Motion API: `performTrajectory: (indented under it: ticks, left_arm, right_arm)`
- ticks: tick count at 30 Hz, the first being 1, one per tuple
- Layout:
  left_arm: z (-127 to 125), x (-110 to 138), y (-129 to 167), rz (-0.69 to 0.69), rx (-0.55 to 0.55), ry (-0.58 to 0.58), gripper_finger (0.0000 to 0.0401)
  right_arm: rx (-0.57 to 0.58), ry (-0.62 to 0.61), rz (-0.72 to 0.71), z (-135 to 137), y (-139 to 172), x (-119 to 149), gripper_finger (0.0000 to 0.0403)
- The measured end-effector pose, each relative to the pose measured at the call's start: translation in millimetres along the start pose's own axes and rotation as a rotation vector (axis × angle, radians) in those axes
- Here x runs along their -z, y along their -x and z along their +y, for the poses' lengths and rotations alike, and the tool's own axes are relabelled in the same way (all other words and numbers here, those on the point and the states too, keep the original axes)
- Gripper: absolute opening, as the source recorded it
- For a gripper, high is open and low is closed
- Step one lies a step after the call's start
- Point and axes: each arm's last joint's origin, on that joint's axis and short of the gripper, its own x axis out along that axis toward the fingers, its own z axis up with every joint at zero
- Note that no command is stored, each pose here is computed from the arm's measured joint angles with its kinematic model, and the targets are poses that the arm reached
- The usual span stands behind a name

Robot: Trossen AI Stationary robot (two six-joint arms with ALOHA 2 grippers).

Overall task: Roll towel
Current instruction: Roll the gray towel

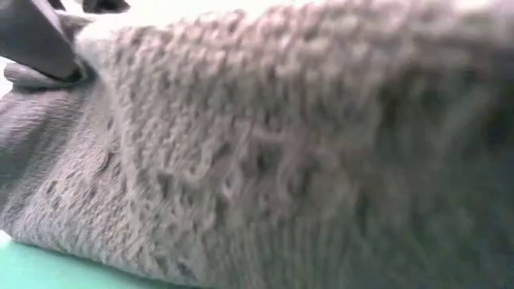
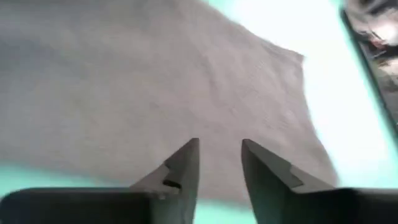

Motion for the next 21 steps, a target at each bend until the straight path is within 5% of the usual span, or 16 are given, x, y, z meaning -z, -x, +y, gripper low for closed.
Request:
performTrajectory:
  ticks: [8, 21]
  left_arm:
    - [4.1, -0.8, -1.7, 0.002, -0.016, -0.028, 0.0000]
    - [7.7, -0.3, -3.1, 0.016, -0.029, -0.083, 0.0000]
  right_arm:
    - [0.091, -0.088, 0.061, -20.6, -44.4, 34.2, 0.0013]
    - [0.163, -0.199, 0.193, -58.1, -97.8, 53.7, 0.0012]
